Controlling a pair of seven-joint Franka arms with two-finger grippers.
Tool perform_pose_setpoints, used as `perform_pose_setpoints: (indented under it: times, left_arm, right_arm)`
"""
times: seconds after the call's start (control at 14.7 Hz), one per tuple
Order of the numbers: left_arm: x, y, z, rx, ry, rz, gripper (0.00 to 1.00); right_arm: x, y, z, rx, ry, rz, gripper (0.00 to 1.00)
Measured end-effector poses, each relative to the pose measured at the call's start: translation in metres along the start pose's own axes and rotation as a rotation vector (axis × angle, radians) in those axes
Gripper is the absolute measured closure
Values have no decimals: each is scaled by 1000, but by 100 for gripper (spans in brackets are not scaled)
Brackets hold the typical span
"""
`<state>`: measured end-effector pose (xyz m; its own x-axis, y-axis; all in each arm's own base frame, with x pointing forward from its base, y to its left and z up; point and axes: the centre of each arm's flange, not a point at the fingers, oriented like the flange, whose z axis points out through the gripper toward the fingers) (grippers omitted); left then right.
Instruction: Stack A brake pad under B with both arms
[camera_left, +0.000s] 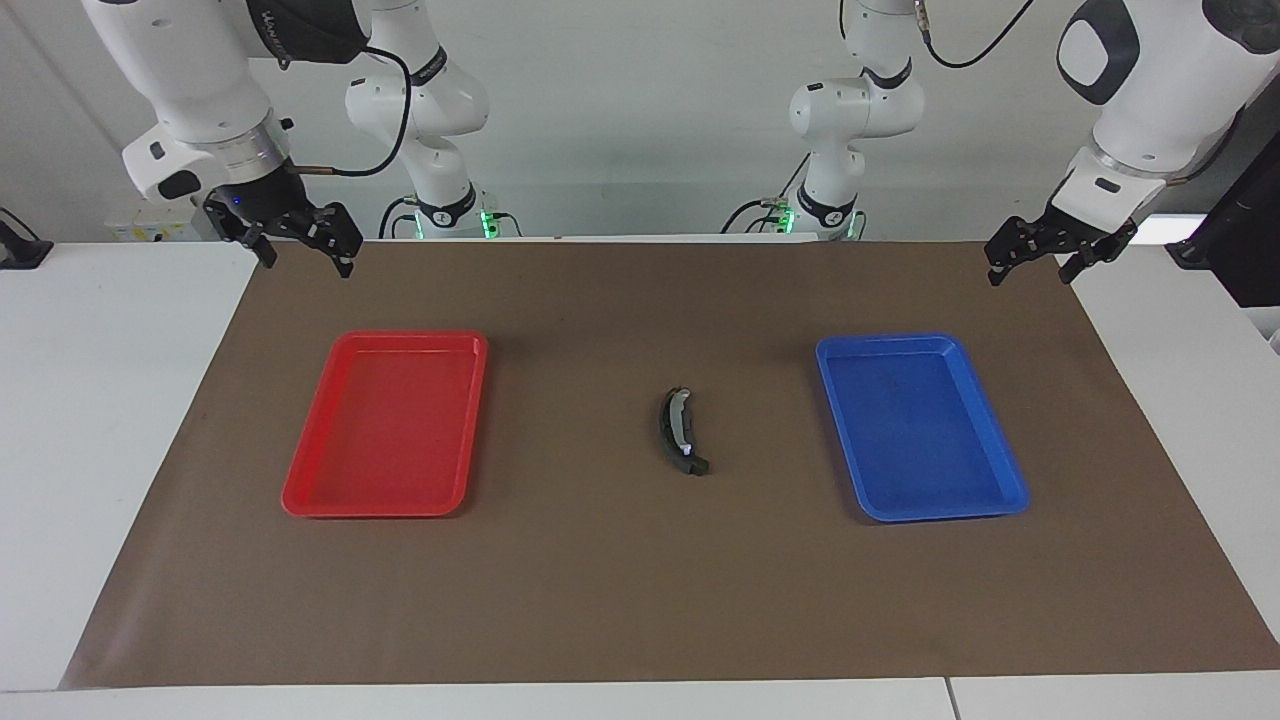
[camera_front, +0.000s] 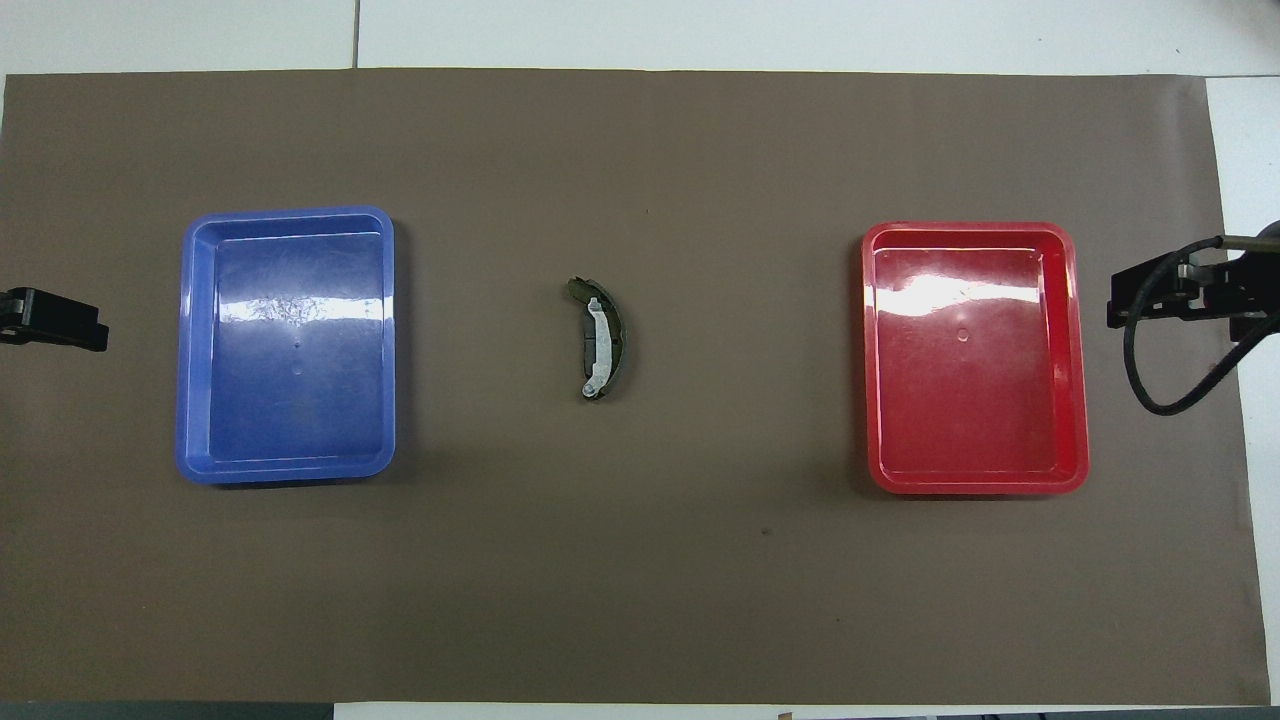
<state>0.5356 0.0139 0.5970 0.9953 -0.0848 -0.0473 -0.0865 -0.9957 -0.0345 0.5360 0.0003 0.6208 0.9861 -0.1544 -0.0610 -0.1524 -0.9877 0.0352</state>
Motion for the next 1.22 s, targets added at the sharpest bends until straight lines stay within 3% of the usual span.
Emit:
perform_pose_setpoints:
  times: [0.48,1.22]
  left_arm:
    - [0,0,0,0,0,0,0]
    - [0,0,0,0,0,0,0]
  right_arm:
    - [0,2,-6,-9,13,-73,0]
    - [-2,-1,-5,-12,4,-80,0]
